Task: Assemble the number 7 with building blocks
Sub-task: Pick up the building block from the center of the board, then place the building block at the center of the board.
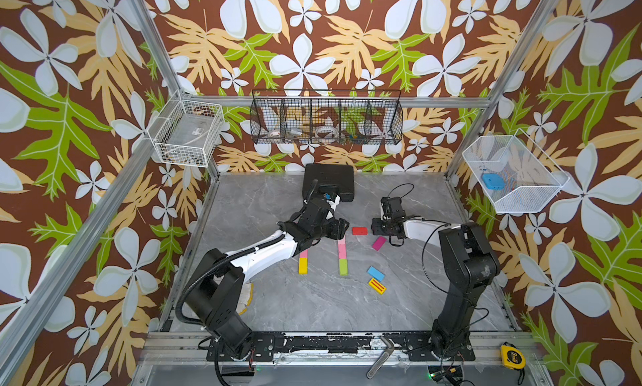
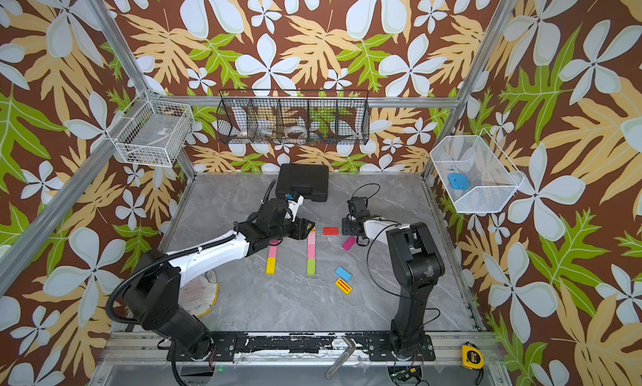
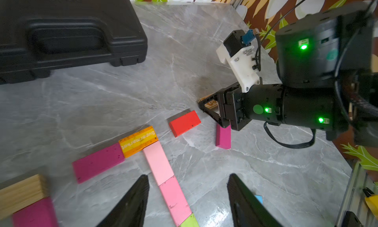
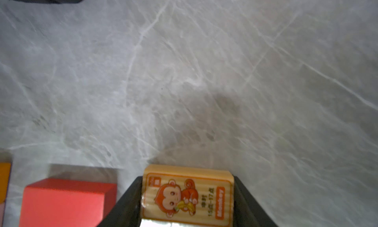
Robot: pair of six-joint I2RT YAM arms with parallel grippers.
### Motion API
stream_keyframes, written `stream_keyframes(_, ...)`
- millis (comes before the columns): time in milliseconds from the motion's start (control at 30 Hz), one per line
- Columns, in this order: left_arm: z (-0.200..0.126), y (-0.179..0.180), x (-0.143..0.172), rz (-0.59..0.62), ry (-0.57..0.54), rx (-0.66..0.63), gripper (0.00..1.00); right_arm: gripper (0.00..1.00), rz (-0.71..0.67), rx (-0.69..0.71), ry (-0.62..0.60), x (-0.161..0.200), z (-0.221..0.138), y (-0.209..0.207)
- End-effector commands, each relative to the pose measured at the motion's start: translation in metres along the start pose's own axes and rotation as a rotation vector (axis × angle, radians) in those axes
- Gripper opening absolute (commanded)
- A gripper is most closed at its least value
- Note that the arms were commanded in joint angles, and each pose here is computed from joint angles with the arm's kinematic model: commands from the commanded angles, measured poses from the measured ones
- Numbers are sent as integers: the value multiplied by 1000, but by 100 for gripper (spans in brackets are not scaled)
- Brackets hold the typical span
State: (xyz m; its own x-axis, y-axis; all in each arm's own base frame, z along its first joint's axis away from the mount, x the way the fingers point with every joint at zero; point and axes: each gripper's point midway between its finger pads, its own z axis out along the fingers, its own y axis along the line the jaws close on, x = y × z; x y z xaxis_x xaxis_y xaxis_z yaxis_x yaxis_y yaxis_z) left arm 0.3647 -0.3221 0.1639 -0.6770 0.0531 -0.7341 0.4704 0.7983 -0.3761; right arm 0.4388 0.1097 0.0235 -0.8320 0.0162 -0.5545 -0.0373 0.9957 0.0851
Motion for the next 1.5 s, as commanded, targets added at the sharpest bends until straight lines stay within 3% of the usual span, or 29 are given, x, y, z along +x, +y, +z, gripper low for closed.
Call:
stream_keyframes(0,11,1,1,-47,11,-7,57,59,-40,-77,25,7,2,10)
stream_keyframes(400,55,2,19,-86,97,-14,44,62,-118,-159,31,10,-2,23)
stream_keyframes(767,69,0,20,-98,112,-16,42,67,-129,-147,46,12,-6,21)
stream_keyframes(1133,86,8,29,-102,159,-59,17,74,-104,-185,-24,-11,-27,24)
stream_keyframes(1467,105,12,34,-110,179,-106,12,74,-48,-129,-43,-25,-34,-11)
